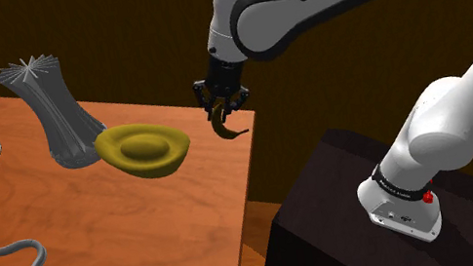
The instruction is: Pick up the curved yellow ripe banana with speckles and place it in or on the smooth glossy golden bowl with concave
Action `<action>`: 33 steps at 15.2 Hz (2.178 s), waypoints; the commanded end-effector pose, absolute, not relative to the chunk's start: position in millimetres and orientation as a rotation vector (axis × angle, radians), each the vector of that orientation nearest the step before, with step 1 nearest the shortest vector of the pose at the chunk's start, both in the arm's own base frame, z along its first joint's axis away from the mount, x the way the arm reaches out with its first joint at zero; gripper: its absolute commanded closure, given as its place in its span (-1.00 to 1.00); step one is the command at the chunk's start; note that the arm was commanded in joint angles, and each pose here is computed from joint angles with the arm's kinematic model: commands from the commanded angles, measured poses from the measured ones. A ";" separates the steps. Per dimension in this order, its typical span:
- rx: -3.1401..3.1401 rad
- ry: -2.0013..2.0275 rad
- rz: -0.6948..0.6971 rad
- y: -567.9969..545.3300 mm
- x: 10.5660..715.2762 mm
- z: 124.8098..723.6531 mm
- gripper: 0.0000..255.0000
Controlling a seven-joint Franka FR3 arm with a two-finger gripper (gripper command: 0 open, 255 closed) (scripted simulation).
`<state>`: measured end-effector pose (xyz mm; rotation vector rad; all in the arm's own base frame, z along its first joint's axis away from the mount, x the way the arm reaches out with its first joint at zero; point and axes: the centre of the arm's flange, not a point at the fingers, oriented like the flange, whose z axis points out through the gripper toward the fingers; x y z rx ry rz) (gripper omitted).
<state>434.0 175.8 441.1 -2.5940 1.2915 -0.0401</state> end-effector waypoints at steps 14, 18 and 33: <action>-2.594 1.292 -0.040 289.6 559.2 460.8 1.00; -2.594 1.292 -0.040 325.1 598.2 463.6 1.00; -2.594 1.292 -0.040 349.4 625.0 402.1 1.00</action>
